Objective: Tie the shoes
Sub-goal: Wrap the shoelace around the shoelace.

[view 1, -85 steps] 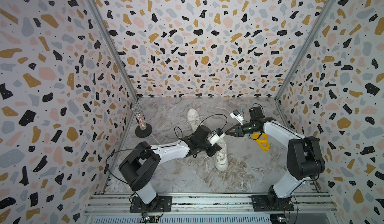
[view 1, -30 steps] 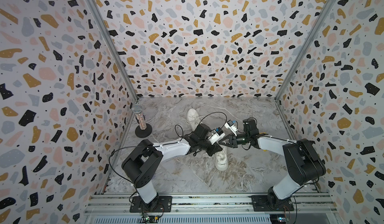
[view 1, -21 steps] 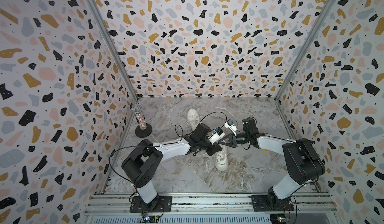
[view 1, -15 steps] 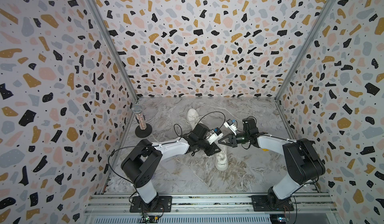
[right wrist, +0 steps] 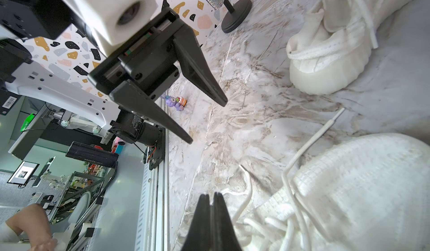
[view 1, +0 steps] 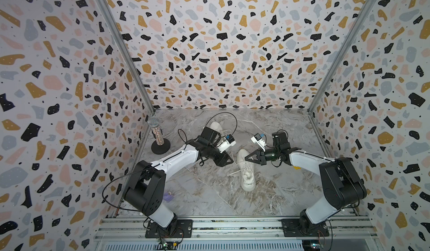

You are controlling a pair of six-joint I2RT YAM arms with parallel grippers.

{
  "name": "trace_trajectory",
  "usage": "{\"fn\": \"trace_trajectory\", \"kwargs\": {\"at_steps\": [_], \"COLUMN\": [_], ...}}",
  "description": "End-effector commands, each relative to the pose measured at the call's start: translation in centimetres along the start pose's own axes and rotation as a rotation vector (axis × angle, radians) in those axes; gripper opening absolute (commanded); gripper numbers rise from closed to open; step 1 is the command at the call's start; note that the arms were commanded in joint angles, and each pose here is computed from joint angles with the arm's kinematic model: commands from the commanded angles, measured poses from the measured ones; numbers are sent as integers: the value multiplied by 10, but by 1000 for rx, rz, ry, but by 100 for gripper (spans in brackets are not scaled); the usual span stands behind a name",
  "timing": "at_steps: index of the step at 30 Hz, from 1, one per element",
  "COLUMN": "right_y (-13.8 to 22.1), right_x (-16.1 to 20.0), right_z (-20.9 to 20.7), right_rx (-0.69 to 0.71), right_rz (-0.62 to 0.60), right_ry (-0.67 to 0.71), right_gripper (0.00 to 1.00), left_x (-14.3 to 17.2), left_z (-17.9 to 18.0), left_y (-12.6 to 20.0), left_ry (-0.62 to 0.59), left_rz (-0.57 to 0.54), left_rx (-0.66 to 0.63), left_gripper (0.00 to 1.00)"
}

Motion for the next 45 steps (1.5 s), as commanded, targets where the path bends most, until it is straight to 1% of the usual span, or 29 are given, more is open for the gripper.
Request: {"fn": "trace_trajectory", "kwargs": {"at_steps": [1, 4, 6, 9, 15, 21, 25, 27, 34, 41, 45], "right_y": [6, 5, 5, 4, 6, 6, 6, 7, 7, 7, 8], "right_x": [-19, -18, -17, -17, -17, -16, -16, -16, -16, -16, -16], "right_z": [11, 11, 10, 8, 9, 8, 8, 8, 8, 9, 9], "right_rx": [2, -2, -2, -1, 3, 0, 0, 1, 3, 6, 11], "right_rz": [-23, -21, -20, -18, -17, -16, -18, -19, -18, -18, -16], "right_ry": [77, 75, 71, 67, 73, 71, 75, 77, 82, 84, 85], "right_gripper": [0, 0, 0, 0, 0, 0, 0, 0, 0, 0, 0], "left_x": [8, 8, 5, -2, 1, -7, -3, -1, -2, 0, 0], "left_z": [-2, 1, 4, 10, 22, 30, 24, 22, 24, 25, 21], "left_y": [6, 1, -5, -18, -52, -69, -77, -80, -87, -92, -92], "left_ry": [-208, -333, -388, -422, -437, -377, -362, -331, -185, -115, -90], "left_rz": [99, 111, 110, 110, 174, 186, 214, 230, 252, 261, 253], "left_rx": [3, 16, 36, 66, 82, 62, 73, 81, 84, 99, 122], "left_gripper": [55, 54, 54, 52, 47, 45, 45, 44, 36, 31, 30]}}
Point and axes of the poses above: each gripper's point midway between its finger pads, its own y axis back along the fingers, its own z axis along the line the jaws close on, x = y × z, the point moved 3 cm from there along y, back along the fingers, and after that the axes turned 7 degrees about y, right-handed, at the moved point
